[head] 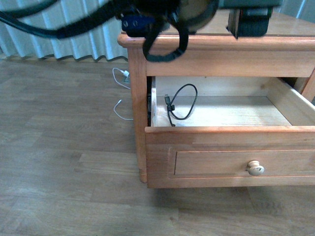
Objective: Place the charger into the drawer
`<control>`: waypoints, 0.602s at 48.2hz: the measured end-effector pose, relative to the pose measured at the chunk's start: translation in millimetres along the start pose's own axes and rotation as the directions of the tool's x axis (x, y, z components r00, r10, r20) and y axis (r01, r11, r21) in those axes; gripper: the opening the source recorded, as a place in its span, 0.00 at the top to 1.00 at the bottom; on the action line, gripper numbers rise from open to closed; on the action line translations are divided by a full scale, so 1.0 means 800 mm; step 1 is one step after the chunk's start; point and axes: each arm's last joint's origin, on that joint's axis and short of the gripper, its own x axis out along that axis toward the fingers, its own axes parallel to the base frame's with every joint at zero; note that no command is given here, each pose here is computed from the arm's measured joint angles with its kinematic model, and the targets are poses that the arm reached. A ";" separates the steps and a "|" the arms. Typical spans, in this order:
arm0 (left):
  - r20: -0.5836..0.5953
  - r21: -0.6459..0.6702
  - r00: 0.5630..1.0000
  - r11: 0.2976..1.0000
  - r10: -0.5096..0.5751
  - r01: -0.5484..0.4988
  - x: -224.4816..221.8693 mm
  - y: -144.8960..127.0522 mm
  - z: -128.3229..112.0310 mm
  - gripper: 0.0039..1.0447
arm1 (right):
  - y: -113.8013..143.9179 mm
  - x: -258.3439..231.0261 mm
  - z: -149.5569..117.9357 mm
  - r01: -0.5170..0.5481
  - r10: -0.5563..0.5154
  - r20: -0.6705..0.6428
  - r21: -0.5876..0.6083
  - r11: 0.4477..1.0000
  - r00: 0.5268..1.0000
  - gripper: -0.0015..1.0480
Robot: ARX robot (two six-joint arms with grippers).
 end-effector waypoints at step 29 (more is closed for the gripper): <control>0.126 -0.007 0.972 0.980 0.200 -0.200 -0.270 0.161 0.007 0.05 | 0.000 0.000 0.000 0.000 0.000 0.000 0.000 1.000 1.000 0.08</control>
